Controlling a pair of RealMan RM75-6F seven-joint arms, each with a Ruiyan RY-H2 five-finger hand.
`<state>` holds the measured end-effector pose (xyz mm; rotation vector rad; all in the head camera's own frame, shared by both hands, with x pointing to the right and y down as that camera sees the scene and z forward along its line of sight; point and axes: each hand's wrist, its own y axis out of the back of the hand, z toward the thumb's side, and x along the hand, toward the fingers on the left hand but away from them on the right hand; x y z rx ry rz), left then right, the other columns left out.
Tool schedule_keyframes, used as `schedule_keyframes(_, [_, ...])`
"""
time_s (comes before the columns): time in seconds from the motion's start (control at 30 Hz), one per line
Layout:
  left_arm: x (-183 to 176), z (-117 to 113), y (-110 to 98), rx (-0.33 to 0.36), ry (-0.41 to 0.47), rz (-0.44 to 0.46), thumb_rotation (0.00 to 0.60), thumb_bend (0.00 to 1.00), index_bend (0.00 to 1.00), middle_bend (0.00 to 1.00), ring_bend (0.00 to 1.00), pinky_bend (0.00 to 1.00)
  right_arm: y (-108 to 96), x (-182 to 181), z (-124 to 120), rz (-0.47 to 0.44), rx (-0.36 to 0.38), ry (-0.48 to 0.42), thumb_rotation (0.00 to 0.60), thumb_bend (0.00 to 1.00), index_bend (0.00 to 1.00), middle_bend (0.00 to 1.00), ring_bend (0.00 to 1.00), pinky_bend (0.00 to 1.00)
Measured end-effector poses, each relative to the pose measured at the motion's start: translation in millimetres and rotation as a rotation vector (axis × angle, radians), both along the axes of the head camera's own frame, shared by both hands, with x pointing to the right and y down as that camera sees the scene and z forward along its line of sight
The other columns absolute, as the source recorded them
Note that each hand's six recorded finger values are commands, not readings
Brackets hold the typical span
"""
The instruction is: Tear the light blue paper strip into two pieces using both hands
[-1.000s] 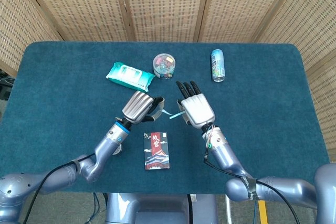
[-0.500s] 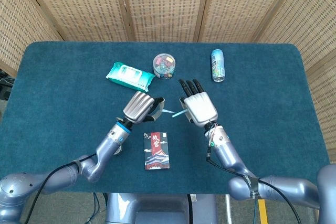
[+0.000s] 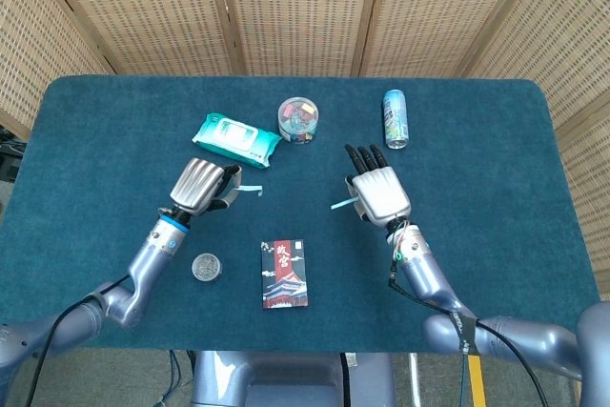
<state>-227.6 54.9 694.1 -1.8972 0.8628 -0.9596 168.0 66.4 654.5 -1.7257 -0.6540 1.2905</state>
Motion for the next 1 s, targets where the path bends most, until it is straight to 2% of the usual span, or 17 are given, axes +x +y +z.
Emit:
schedule_keyframes(0.07, [-14,0,0,0.006,-0.015,-0.003,0.6,0.35,0.65,0.59,0.73,0.76,1,3,6,0.009,-0.01,0.007,0.6,0.49,0.51,0.0,0.0,0.0])
schedule_keyframes(0.13, [-27,1,-1,0.017,-0.048,0.003,0.6,0.13,0.4,0.19,0.41,0.57,3,6,12,0.018,-0.022,0.012,0.6,0.17,0.24,0.0,0.0,0.0])
schedule_keyframes(0.17, [-32,1,-1,0.019,-0.063,0.007,0.6,0.08,0.31,0.1,0.32,0.5,3,7,14,0.025,-0.027,0.011,0.6,0.06,0.13,0.0,0.0,0.0])
schedule_keyframes(0.2, [-36,2,0,0.016,-0.078,0.012,0.6,0.04,0.21,0.02,0.21,0.43,4,8,16,0.033,-0.034,0.007,0.6,0.03,0.1,0.0,0.0,0.0])
schedule_keyframes(0.27, [-43,4,-1,0.013,-0.122,0.021,0.6,0.0,0.09,0.0,0.08,0.32,5,11,18,0.055,-0.051,0.0,0.6,0.0,0.01,0.0,0.0,0.0])
schedule_keyframes(0.33, [-53,2,-2,0.017,-0.171,0.025,0.6,0.0,0.02,0.0,0.01,0.24,5,14,17,0.077,-0.062,-0.008,0.6,0.0,0.0,0.0,0.0,0.0])
schedule_keyframes(0.6, [-82,-27,1,0.012,-0.229,0.001,0.6,0.0,0.0,0.0,0.0,0.11,3,33,-7,0.1,-0.014,-0.043,0.6,0.0,0.0,0.0,0.0,0.0])
schedule_keyframes(0.73, [-117,-57,3,0.078,-0.27,-0.052,0.6,0.0,0.0,0.0,0.0,0.04,4,62,-21,0.117,0.045,-0.045,0.6,0.0,0.0,0.0,0.0,0.0])
schedule_keyframes(0.87, [-153,-90,23,0.1,-0.268,-0.148,0.6,0.0,0.0,0.0,0.0,0.0,11,100,-34,0.133,0.107,-0.08,0.6,0.0,0.0,0.0,0.0,0.0])
schedule_keyframes(1.0, [-199,-121,55,0.076,-0.266,-0.276,0.6,0.0,0.0,0.0,0.0,0.0,30,160,-44,0.189,0.178,-0.089,0.6,0.0,0.0,0.0,0.0,0.0])
